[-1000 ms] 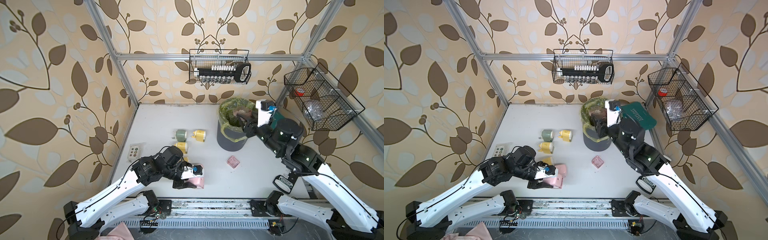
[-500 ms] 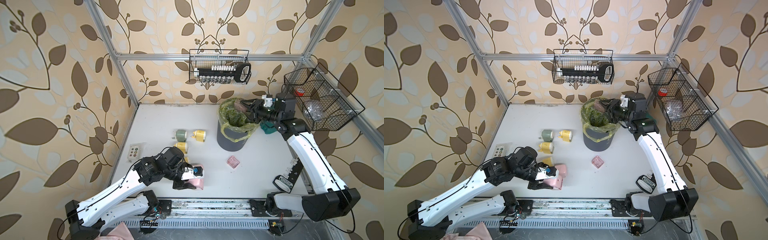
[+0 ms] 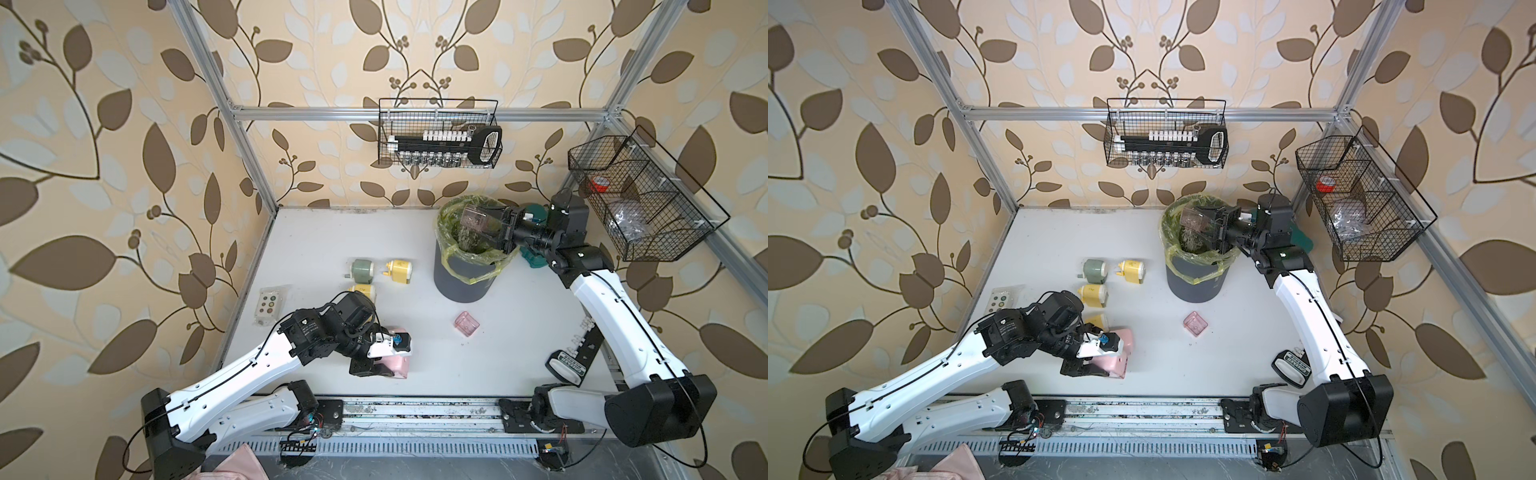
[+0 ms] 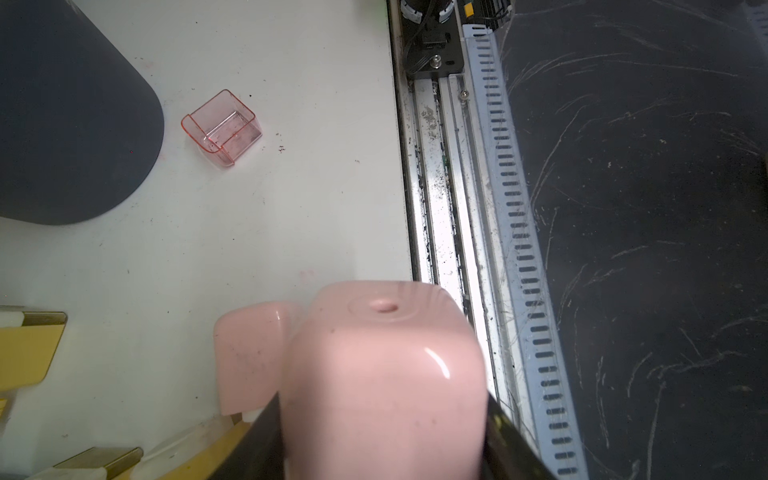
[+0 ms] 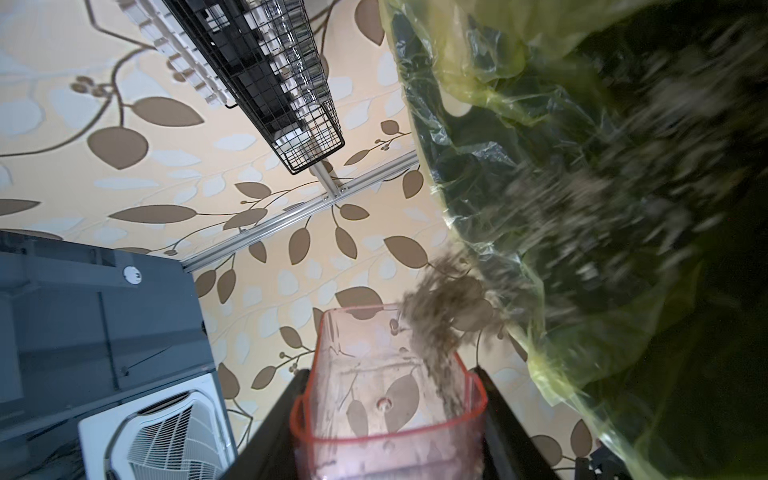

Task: Take out the pencil sharpener tray and clean the shavings
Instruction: Pour the shavings into the trash bin, then place the pencil sharpener at the center of the board, then place the container at the center of the board, then pick up the pencil sharpener from the center of the board.

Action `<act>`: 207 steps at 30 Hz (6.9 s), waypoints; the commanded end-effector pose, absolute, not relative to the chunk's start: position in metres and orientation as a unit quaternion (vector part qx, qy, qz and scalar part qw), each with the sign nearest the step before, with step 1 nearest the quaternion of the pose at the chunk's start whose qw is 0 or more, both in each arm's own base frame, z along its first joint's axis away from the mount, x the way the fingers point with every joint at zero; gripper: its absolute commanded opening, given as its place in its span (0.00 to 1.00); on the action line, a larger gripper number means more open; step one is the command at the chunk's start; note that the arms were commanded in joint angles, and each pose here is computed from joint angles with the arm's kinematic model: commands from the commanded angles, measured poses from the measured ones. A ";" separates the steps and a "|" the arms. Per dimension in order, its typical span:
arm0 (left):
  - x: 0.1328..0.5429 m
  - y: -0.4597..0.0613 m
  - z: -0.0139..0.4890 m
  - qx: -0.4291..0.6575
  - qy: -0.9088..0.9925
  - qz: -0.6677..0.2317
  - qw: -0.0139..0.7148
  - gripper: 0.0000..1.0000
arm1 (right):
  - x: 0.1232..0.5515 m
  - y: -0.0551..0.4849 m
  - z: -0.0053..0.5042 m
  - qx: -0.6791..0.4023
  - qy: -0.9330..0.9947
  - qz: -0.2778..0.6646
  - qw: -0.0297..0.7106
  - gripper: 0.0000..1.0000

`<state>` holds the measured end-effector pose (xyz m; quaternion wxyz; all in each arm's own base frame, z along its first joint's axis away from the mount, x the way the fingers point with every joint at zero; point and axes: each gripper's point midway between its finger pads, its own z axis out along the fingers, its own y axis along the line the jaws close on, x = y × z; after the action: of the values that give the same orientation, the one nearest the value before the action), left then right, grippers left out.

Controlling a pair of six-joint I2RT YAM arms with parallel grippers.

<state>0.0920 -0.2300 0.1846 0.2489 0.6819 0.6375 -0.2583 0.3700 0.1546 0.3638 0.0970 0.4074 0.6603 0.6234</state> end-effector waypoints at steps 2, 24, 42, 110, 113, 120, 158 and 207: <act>0.099 -0.243 0.210 0.692 0.607 -0.260 0.291 0.00 | 0.365 0.156 0.377 0.407 0.629 0.658 0.077 0.00; 0.112 -0.253 0.215 0.701 0.607 -0.242 0.286 0.00 | 0.344 0.130 0.403 0.402 0.588 0.696 0.089 0.00; 0.165 -0.248 0.206 0.723 0.617 -0.146 0.274 0.00 | 0.349 0.120 0.384 0.235 0.709 0.607 0.272 0.00; 0.300 -0.242 0.111 0.695 0.689 -0.052 0.198 0.99 | 0.263 0.054 0.084 0.198 0.826 0.034 0.527 0.66; 0.305 -0.244 0.133 0.690 0.683 -0.043 0.235 0.99 | 0.261 0.051 0.081 0.211 0.828 0.028 0.519 0.77; 0.315 -0.245 0.200 0.665 0.664 -0.012 0.341 0.99 | 0.260 0.052 0.081 0.214 0.831 0.031 0.513 0.84; 0.391 -0.248 0.148 0.735 0.637 -0.087 0.214 0.86 | 0.257 0.070 0.289 -0.012 0.754 0.029 0.656 0.86; 0.417 -0.255 0.169 0.699 0.643 -0.014 0.313 0.00 | 0.241 0.120 0.324 -0.160 0.765 0.100 0.616 0.83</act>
<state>0.4259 -0.2468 0.0962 0.2276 0.7125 0.6635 -0.0176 0.2482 0.1108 0.3073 0.6167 -0.1373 0.7717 0.0726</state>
